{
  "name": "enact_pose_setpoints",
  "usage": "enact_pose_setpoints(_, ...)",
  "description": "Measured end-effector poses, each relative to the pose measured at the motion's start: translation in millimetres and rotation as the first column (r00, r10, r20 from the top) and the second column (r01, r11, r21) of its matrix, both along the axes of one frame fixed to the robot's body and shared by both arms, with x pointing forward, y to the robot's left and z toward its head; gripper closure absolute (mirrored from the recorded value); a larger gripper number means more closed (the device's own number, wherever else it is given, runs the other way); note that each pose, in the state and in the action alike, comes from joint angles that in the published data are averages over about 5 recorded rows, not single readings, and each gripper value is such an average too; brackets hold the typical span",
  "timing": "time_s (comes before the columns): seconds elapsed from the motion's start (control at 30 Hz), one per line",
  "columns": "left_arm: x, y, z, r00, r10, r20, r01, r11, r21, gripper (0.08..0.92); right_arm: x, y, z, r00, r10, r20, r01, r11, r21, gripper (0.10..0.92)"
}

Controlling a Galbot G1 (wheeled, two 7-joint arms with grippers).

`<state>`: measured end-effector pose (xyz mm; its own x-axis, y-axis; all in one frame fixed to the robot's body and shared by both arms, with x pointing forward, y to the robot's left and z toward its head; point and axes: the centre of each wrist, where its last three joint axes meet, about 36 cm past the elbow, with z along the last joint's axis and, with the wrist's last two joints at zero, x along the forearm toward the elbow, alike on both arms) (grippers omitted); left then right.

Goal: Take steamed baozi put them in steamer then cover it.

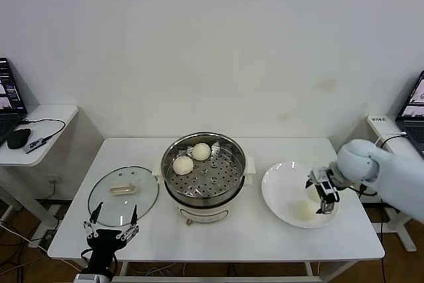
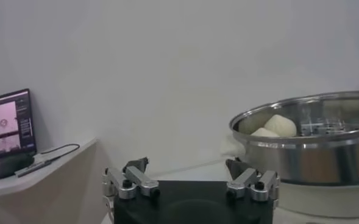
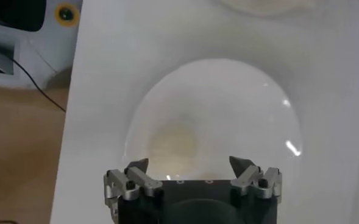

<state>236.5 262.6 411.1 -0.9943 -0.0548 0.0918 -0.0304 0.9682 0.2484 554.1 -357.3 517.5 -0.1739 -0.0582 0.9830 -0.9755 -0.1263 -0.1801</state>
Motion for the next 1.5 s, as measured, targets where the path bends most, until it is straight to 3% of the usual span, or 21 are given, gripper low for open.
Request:
enact_pose_setpoints(0.47,1,1,-1,1.0000,0.005,0.002,-0.005,1.000,0.000,0.177,4,0,-46,0.998,-0.054,-0.020,0.054,0.999,0.004,0.217)
enact_pose_setpoints(0.8,3,2,-3,0.9999,0.011,-0.001,-0.011,1.000,-0.002,0.177,12,7,-58,0.997,-0.075,-0.029,0.075,0.997,0.002,0.354)
enact_pose_setpoints(1.2,3,2,-2,0.9999,0.011,0.002,-0.011,1.000,-0.004,0.177,18,-1,-46,0.994,-0.099,-0.041,0.099,0.995,-0.007,0.460)
enact_pose_setpoints(1.5,3,3,2,0.9999,0.008,0.014,-0.008,1.000,-0.003,0.177,28,-3,-3,0.995,-0.104,-0.010,0.104,0.994,0.016,0.471)
